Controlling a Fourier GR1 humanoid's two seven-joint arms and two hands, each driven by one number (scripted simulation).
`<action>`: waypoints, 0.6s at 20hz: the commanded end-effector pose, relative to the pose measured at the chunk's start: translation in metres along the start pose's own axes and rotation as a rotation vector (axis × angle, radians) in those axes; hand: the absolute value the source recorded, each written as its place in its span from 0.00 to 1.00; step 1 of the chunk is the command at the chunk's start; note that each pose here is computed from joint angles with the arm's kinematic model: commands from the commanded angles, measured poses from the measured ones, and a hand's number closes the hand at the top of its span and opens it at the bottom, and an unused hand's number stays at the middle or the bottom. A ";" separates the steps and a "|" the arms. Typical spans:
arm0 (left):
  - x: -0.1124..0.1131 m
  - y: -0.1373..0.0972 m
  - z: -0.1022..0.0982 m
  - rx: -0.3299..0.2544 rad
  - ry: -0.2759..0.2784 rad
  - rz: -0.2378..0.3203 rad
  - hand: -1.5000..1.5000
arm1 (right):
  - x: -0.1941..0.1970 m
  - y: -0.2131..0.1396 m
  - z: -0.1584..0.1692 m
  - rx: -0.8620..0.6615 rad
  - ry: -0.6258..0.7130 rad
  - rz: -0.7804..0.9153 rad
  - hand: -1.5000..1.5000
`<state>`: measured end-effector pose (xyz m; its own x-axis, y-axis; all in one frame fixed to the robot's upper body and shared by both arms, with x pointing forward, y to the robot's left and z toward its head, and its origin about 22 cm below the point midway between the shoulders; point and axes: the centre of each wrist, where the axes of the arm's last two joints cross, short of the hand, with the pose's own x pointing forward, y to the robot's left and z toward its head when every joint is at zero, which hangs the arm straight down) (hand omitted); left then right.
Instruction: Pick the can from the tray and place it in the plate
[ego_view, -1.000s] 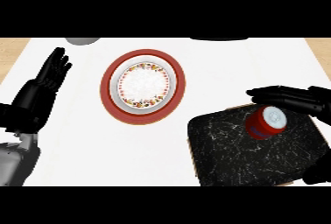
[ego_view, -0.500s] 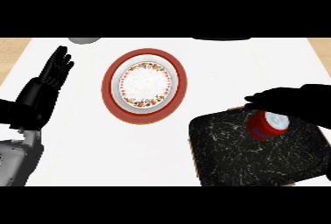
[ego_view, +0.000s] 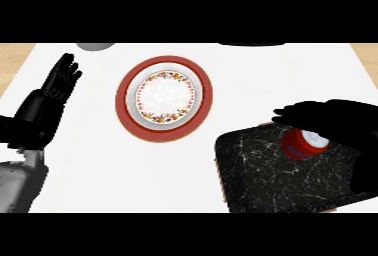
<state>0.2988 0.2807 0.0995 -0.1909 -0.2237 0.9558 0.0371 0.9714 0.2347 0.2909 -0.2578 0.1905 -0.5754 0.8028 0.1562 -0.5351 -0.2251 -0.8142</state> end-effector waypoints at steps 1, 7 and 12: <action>0.000 -0.016 0.006 -0.013 0.005 0.005 0.50 | -0.009 -0.001 -0.016 0.005 0.075 0.045 0.00; -0.002 -0.005 0.003 0.010 -0.005 0.012 0.50 | -0.009 0.030 -0.043 0.035 0.106 0.042 0.00; 0.012 -0.008 0.011 -0.016 -0.006 0.010 0.50 | -0.050 0.025 -0.042 0.084 0.102 0.040 0.00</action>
<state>0.2878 0.2773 0.0968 -0.1958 -0.2203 0.9556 0.0422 0.9716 0.2327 0.3193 -0.2677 0.1434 -0.5295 0.8458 0.0663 -0.5534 -0.2851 -0.7826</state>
